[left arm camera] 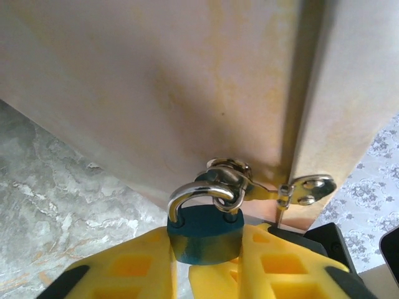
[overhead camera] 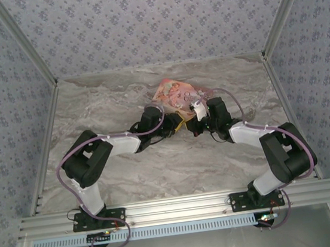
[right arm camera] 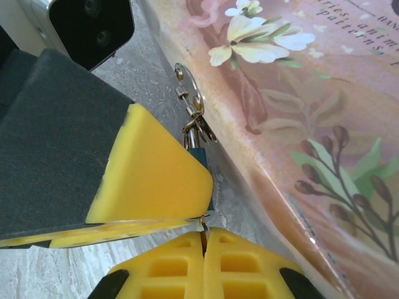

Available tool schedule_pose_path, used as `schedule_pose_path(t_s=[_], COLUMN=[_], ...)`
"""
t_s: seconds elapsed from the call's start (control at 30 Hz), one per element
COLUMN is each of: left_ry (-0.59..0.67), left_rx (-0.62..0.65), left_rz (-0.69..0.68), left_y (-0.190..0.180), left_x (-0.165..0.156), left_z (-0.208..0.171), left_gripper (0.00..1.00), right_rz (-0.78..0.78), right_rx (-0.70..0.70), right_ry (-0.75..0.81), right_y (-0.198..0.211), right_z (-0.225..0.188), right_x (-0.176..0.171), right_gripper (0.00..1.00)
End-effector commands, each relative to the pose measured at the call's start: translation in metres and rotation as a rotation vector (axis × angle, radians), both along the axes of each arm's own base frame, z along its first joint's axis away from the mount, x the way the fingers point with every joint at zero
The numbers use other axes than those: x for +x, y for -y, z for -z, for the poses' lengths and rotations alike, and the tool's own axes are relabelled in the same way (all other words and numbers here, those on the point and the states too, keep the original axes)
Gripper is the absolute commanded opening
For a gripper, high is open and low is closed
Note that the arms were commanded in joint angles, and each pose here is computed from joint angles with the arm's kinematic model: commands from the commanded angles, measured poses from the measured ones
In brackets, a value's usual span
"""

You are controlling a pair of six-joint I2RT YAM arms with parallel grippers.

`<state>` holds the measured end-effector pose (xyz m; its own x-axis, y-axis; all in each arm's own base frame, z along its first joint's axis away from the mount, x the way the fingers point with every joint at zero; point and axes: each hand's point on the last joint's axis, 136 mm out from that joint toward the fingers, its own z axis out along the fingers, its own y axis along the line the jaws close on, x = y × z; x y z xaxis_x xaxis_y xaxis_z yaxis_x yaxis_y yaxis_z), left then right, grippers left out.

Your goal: Unlock the padlock with the key

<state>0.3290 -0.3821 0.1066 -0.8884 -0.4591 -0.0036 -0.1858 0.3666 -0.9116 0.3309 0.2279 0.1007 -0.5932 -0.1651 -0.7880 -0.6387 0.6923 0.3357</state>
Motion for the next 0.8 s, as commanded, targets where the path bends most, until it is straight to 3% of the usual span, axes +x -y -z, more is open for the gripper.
schedule_pose_path(t_s=[0.0, 0.23, 0.4, 0.63, 0.77], left_ry=[-0.001, -0.015, -0.004, 0.007, 0.021], left_rx=[-0.052, -0.032, -0.008, 0.016, -0.037], left_rz=[0.155, 0.098, 0.057, -0.045, -0.098], left_y=[0.032, 0.016, -0.004, -0.039, -0.046], left_x=[-0.033, -0.03, -0.031, -0.031, -0.027], left_z=[-0.01, 0.002, 0.001, 0.0, -0.001], left_gripper=[0.32, 0.5, 0.63, 0.68, 0.64], right_rz=[-0.012, 0.052, 0.094, 0.174, 0.221], right_rx=[0.109, 0.067, 0.087, 0.164, 0.226], right_ry=[0.075, -0.029, -0.082, -0.168, -0.251], right_y=[-0.018, -0.009, -0.006, -0.005, -0.007], right_z=[-0.03, 0.006, 0.007, -0.005, -0.01], right_x=[-0.003, -0.02, -0.024, -0.024, -0.025], right_gripper=[0.0, 0.0, 0.0, 0.0, 0.0])
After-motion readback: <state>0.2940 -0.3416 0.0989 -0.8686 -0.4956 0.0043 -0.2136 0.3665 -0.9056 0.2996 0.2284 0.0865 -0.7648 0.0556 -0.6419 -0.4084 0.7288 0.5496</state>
